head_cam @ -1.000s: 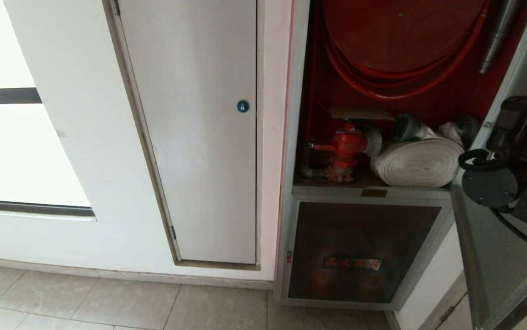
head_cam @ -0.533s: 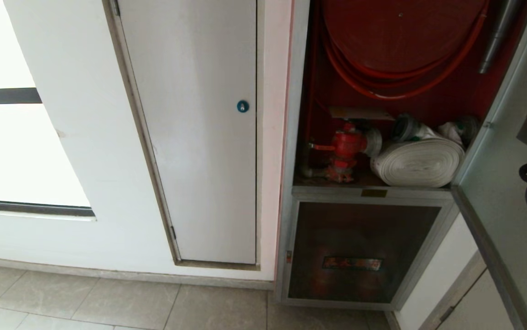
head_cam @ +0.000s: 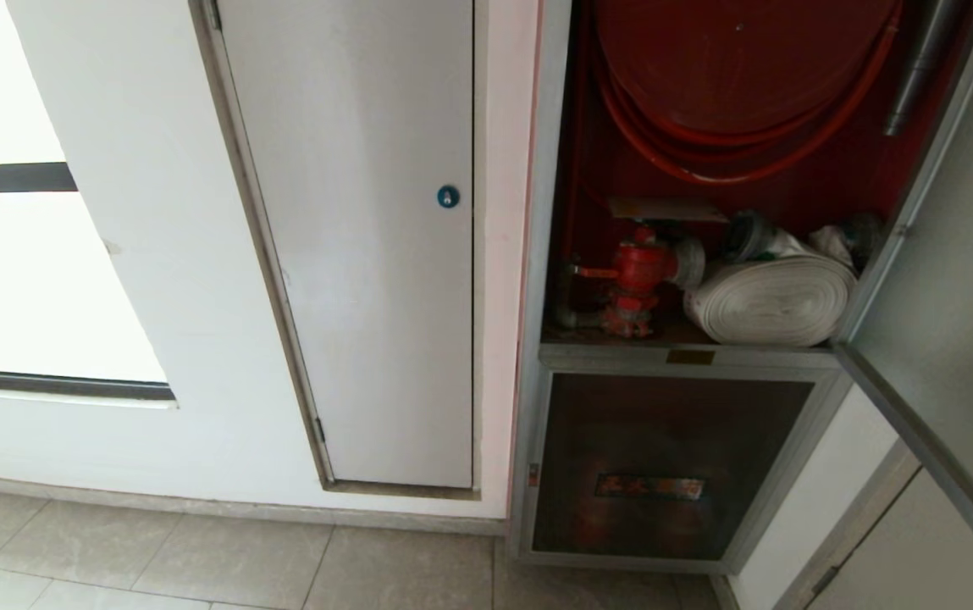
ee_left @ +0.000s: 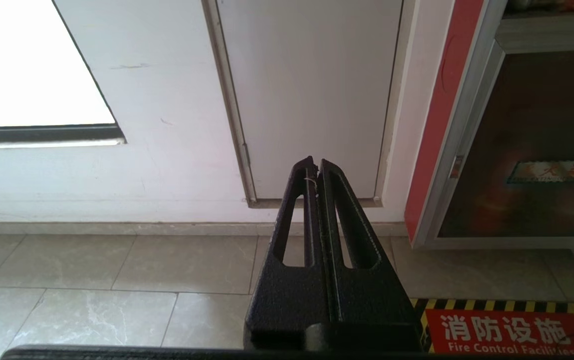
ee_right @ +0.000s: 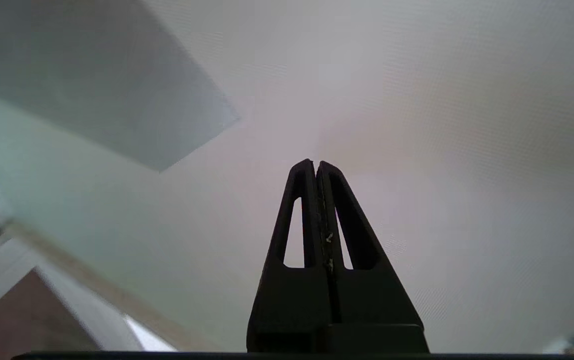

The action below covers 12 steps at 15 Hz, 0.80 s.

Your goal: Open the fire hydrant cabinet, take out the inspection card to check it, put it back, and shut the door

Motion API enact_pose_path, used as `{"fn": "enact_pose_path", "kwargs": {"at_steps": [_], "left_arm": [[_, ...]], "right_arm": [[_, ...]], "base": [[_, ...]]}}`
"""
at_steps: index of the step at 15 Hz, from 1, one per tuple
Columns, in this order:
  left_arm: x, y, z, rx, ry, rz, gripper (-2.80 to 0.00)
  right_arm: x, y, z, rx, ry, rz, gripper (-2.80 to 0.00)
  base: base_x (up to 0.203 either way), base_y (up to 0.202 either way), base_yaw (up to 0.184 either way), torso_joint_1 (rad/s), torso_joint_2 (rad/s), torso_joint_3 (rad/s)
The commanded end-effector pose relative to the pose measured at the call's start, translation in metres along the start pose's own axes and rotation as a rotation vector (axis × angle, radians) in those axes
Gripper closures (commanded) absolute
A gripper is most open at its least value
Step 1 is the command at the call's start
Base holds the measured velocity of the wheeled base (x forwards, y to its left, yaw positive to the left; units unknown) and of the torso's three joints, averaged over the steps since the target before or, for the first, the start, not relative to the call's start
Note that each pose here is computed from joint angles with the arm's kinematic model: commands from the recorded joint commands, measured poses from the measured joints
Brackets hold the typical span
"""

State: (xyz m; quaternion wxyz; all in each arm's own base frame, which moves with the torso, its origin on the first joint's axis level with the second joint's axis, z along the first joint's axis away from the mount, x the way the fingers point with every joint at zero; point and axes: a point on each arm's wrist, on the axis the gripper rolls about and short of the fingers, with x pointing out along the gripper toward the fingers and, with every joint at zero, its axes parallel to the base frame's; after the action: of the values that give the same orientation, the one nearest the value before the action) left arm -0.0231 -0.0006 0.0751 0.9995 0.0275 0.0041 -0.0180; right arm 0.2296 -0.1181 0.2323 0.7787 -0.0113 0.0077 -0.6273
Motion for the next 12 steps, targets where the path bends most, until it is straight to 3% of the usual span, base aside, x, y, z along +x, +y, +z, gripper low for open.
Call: {"fn": "enact_pose_path", "kwargs": {"at_steps": [1, 6, 12], "left_arm": [[0.000, 0.000, 0.000, 0.000, 0.001, 0.000, 0.00], [0.000, 0.000, 0.000, -0.001, 0.001, 0.002, 0.00], [0.000, 0.000, 0.000, -0.003, 0.002, 0.002, 0.00]], "right_arm": [[0.014, -0.007, -0.002, -0.005, 0.004, -0.030, 0.00], [0.064, -0.025, -0.007, -0.014, 0.016, -0.079, 0.00], [0.088, -0.024, -0.009, -0.013, 0.015, 0.043, 0.00]], "base": [[0.000, 0.000, 0.000, 0.000, 0.00, 0.000], [0.000, 0.000, 0.000, 0.000, 0.00, 0.000], [0.000, 0.000, 0.000, 0.000, 0.00, 0.000]]}}
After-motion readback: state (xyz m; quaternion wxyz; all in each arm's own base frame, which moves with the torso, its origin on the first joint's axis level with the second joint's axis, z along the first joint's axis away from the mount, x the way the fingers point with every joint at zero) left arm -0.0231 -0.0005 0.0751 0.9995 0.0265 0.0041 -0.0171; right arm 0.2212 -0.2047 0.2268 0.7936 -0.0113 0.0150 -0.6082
